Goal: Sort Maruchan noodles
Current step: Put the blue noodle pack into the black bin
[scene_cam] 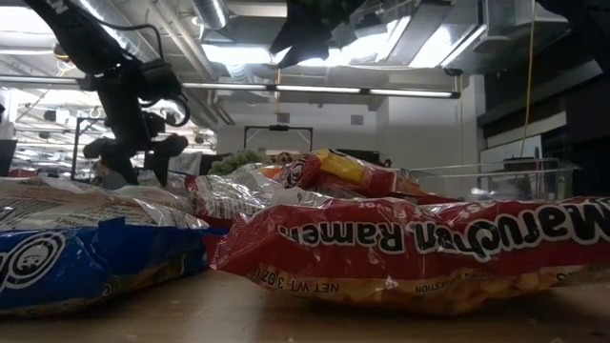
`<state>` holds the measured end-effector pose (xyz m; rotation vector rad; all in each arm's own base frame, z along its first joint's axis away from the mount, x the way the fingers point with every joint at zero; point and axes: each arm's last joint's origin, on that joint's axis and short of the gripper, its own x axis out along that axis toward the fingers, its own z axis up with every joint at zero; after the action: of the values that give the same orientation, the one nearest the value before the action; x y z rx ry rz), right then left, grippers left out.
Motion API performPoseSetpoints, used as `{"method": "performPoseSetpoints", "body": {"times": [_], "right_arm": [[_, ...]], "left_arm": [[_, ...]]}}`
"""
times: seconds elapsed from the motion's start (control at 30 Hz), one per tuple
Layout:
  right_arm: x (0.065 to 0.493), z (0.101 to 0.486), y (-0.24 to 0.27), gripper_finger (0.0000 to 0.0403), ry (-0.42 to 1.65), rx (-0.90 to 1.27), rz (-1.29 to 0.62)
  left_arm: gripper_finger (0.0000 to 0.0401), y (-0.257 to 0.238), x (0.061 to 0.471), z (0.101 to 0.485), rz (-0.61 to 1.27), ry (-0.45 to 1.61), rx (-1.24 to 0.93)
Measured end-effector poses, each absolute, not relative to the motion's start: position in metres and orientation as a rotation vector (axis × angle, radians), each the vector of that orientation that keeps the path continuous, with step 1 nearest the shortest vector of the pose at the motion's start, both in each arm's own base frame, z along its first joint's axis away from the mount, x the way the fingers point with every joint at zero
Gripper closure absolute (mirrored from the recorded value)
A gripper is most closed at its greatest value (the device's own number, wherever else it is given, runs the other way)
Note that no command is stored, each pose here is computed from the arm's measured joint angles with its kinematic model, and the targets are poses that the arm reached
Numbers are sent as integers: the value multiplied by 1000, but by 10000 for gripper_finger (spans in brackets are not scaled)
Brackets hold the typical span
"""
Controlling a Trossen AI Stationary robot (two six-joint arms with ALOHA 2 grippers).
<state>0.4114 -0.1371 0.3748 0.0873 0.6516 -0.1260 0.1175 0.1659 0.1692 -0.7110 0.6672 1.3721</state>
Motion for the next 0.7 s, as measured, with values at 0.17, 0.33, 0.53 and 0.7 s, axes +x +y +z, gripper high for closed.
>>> {"method": "performPoseSetpoints", "body": {"times": [0.17,0.33,0.53,0.7], "right_arm": [[412,375,-136,162,648,95,-99],[412,375,-136,162,648,94,-97],[411,375,-137,162,648,94,-98],[411,375,-137,162,648,90,-97]], "left_arm": [[112,170,121,158,1390,696,-746],[112,174,125,154,1402,688,-735],[138,175,131,155,1357,611,-777],[216,175,131,155,1355,613,-784]]}}
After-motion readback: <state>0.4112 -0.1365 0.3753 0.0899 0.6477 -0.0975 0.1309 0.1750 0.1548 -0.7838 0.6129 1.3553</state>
